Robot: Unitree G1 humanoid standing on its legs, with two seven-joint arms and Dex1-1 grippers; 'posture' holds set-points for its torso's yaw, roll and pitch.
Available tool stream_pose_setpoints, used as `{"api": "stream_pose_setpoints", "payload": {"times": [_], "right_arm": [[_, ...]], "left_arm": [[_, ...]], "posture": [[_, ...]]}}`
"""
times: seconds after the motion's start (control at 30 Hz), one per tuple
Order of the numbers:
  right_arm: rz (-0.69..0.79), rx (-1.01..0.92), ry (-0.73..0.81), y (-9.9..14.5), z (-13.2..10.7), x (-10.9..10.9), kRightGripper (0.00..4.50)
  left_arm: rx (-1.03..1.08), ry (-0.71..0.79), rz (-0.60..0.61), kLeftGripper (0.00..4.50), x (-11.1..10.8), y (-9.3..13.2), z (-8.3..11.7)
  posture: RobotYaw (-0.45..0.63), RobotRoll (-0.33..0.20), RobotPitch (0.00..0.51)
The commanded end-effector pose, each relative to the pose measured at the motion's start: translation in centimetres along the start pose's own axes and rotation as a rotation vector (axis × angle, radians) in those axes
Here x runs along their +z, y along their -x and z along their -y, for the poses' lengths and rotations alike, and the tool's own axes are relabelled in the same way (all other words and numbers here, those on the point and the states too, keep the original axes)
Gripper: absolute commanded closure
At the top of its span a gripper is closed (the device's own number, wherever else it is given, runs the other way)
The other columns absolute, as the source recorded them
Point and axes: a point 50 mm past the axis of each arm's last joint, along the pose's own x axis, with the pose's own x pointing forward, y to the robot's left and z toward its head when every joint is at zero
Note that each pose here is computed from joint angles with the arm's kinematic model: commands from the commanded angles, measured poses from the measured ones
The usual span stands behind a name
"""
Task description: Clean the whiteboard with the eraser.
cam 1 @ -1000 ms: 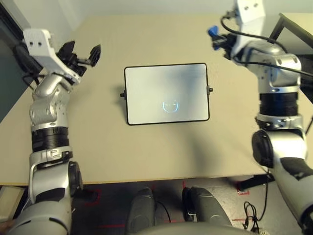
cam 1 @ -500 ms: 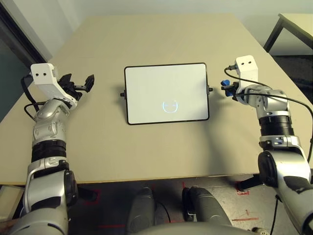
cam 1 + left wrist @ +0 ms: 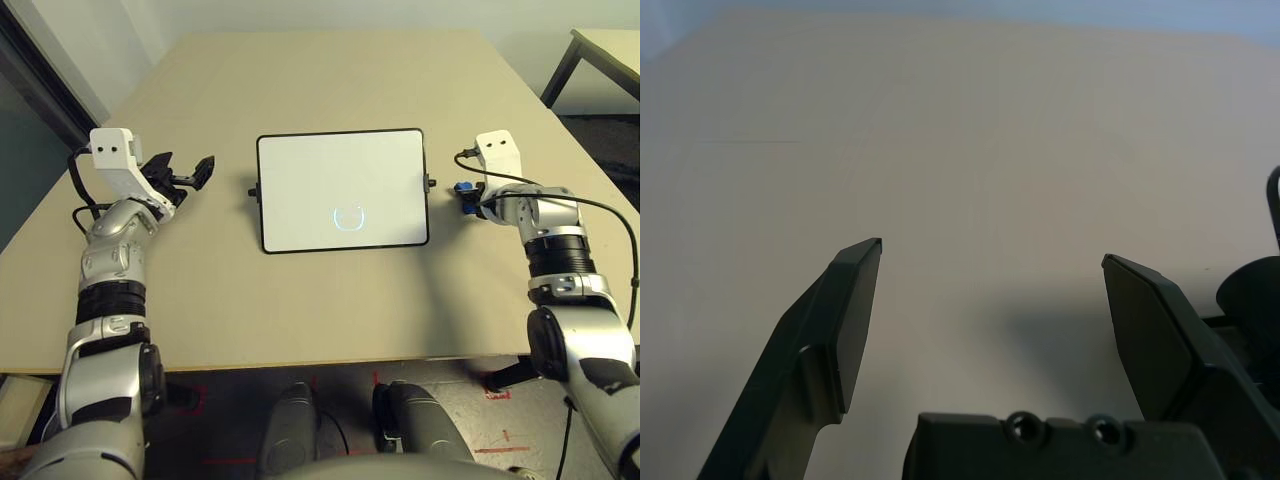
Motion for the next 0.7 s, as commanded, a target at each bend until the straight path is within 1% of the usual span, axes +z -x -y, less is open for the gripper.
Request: {"api": "stream_pose_setpoints", "payload": {"times": [0.03, 0.1, 0.13, 0.17, 0.23, 0.37, 0.5, 0.6, 0.63, 0.7], "right_arm": [[0.103, -0.015, -0.031, 1.2, 1.2, 1.4, 1.07], [0.191, -0.039, -0.047, 1.8, 2.1, 2.5, 0.47], [0.270, -0.052, -0.060, 2.2, 2.7, 3.3, 0.16], [0.353, -0.068, -0.059, 2.4, 3.4, 3.8, 0.04], [0.470, -0.085, -0.033, 2.5, 4.5, 4.2, 0.04], [0.615, -0.093, -0.086, 1.7, 6.7, 2.6, 0.04], [0.664, -0.120, -0.025, 1.1, 8.2, 0.7, 0.04], [0.692, -0.146, -0.030, 1.0, 9.1, -0.4, 0.04], [0.683, -0.172, -0.050, 0.9, 9.6, -1.1, 0.04], [0.669, -0.205, -0.074, 0.8, 10.3, -1.9, 0.04]], "left_arm": [[-0.010, 0.000, -0.007, 0.00, -0.1, -0.2, 0.4], [0.000, -0.006, 0.009, 0.00, 0.1, -0.3, 0.4], [0.015, -0.015, 0.025, 0.00, 0.3, -0.4, 0.2], [0.037, -0.022, 0.041, 0.00, 0.5, -0.4, 0.0], [0.085, -0.042, 0.070, 0.00, 0.9, -0.5, -0.5], [0.196, -0.078, 0.134, 0.00, 1.4, -0.1, -1.9], [0.281, -0.106, 0.143, 0.00, 0.9, 0.7, -3.3], [0.348, -0.095, 0.118, 0.00, 0.0, 1.5, -4.4], [0.365, -0.078, 0.107, 0.00, -0.4, 1.9, -4.7], [0.384, -0.062, 0.099, 0.00, -0.9, 2.2, -4.9]], "posture": [[-0.03, 0.000, 0.086], [-0.04, 0.000, 0.087], [-0.04, 0.000, 0.087], [-0.05, 0.000, 0.088], [-0.05, 0.000, 0.092], [-0.05, 0.000, 0.097], [-0.04, 0.000, 0.097], [-0.02, 0.000, 0.083], [0.00, 0.000, 0.065], [0.00, 0.000, 0.052]]}}
